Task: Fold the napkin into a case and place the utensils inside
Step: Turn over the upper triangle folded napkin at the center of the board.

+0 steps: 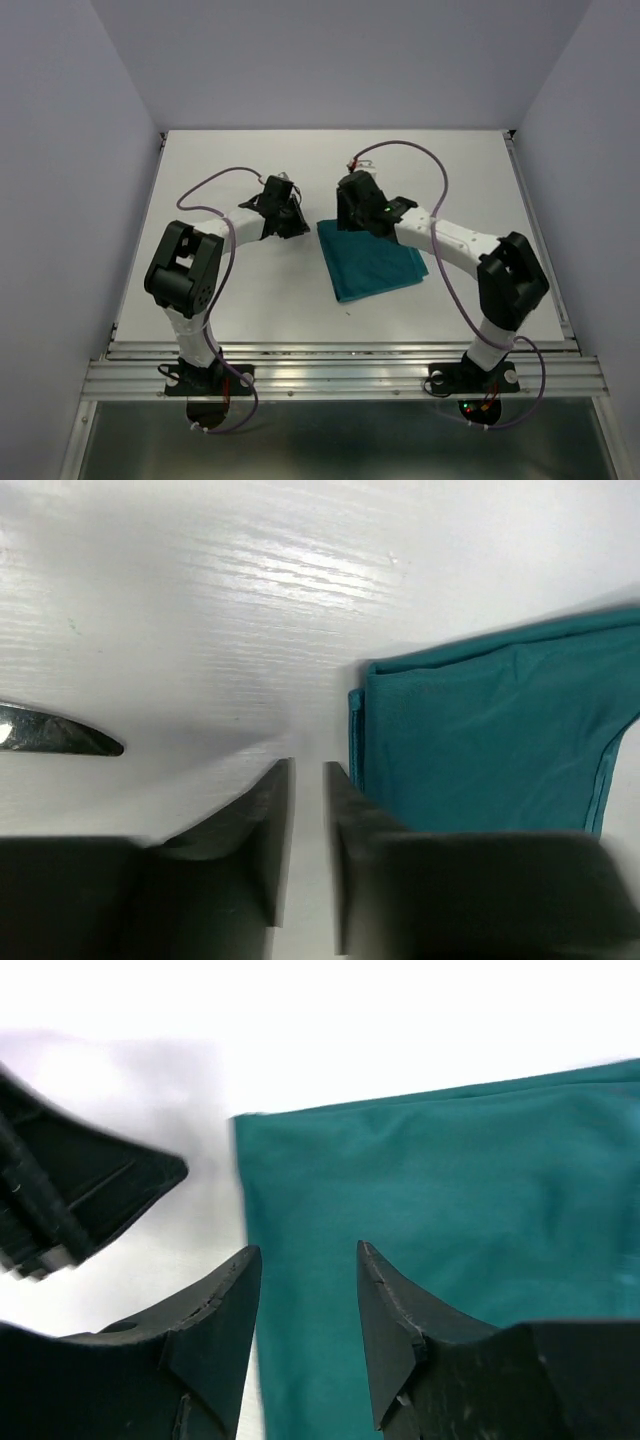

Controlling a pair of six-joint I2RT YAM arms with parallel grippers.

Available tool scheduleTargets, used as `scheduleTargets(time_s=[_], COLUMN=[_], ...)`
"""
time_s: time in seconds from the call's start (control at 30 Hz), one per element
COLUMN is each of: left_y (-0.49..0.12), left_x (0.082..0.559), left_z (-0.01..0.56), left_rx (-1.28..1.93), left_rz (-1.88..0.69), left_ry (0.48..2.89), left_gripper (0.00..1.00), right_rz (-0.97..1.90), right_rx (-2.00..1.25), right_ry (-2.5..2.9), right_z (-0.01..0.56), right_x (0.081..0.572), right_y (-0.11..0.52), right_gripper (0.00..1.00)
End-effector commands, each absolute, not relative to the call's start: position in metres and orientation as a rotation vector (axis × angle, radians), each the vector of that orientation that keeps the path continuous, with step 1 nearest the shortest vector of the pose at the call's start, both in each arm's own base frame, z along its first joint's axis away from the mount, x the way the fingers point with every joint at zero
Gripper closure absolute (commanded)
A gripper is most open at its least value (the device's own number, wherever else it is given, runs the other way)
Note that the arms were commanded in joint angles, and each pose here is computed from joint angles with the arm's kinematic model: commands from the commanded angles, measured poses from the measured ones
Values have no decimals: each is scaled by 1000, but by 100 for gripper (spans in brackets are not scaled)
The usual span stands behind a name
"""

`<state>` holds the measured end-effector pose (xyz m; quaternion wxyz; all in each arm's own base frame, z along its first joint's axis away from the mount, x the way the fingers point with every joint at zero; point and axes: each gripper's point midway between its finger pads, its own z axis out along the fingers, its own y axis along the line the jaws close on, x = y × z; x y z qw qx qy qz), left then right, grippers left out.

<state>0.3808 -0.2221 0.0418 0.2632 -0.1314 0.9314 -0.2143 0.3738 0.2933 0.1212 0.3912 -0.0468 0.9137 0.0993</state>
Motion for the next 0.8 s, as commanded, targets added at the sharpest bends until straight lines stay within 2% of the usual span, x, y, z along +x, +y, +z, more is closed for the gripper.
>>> scheduleTargets(time_s=[0.0,0.1,0.3,0.47,0.57,0.63,0.67,0.77], left_y=[-231,-248,-267,-268,-270,-271,-271,-271], left_x=[383,381,381,386,389,392,392,393], left_z=[75,74,50,29,23,19,16,15], left_rx=[-342,-310,-298,-321,-326,-329,-329,-321], left_rz=[-667,-714,-695,-652,-648,-645,-643,-635], left_ry=[2451,2447,2507,2549,2558,2564,2571,2569], left_gripper=[52,32,32,48,56,66,76,93], right_rz=[193,170,134,-42,-86,-92,-95,-78], right_rx=[78,218,365,405,421,429,435,452], right_ry=[2273,2320,2388,2425,2462,2486,2509,2510], right_z=[133,117,87,57,38,28,19,14], right_x=[391,398,406,409,407,404,399,394], right_y=[226,170,112,84,77,78,78,78], right_gripper=[51,52,52,55,61,70,76,83])
